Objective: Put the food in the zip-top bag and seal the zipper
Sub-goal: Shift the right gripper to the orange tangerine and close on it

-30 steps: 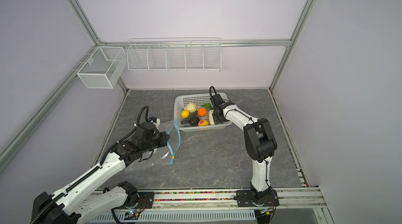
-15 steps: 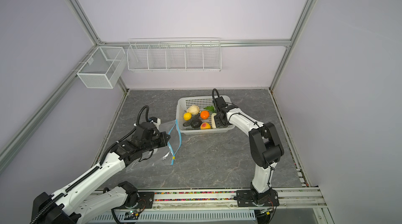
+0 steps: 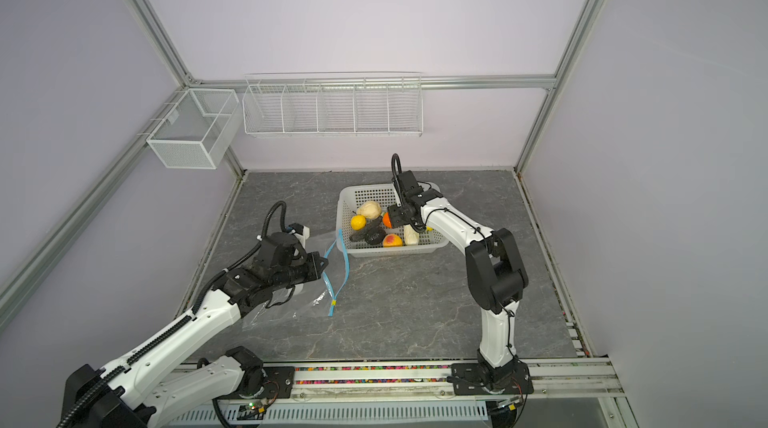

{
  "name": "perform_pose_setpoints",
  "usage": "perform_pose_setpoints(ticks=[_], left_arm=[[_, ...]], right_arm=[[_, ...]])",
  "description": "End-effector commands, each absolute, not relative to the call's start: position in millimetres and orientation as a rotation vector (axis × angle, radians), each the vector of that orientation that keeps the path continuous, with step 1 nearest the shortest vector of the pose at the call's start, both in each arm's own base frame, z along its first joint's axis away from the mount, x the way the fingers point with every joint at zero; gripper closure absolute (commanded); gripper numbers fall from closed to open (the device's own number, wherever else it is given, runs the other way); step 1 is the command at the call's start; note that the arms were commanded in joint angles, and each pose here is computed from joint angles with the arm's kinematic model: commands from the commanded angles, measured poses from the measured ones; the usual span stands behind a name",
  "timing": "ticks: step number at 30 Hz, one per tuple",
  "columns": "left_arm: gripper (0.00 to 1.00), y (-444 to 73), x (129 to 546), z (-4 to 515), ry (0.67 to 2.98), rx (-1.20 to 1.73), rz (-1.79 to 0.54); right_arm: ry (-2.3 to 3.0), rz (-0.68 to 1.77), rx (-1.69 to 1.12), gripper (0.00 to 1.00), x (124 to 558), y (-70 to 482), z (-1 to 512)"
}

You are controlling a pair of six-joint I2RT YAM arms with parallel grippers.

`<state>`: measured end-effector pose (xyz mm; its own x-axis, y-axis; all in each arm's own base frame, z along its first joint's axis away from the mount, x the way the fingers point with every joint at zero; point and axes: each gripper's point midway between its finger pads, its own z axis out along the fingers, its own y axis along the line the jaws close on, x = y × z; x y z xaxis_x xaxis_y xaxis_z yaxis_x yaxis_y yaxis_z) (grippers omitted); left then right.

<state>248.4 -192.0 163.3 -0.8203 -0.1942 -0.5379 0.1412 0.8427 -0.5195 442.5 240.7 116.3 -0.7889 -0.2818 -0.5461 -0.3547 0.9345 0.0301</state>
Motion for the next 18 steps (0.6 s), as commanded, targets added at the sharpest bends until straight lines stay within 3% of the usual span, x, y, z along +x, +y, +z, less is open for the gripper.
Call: perform_pose_setpoints(ticks=[1, 18], left_arm=[[1.0, -196.5, 255.7, 175.4, 2.387, -0.028, -0.763], [1.0, -203.8, 261.6, 170.4, 2.408, -0.013, -0.766]], right_arm=[[2.519, 0.171, -0.541, 0.32, 454.6, 253.6, 102.1], [2.56, 0.17, -0.563, 0.18, 488.9, 275.1, 55.7]])
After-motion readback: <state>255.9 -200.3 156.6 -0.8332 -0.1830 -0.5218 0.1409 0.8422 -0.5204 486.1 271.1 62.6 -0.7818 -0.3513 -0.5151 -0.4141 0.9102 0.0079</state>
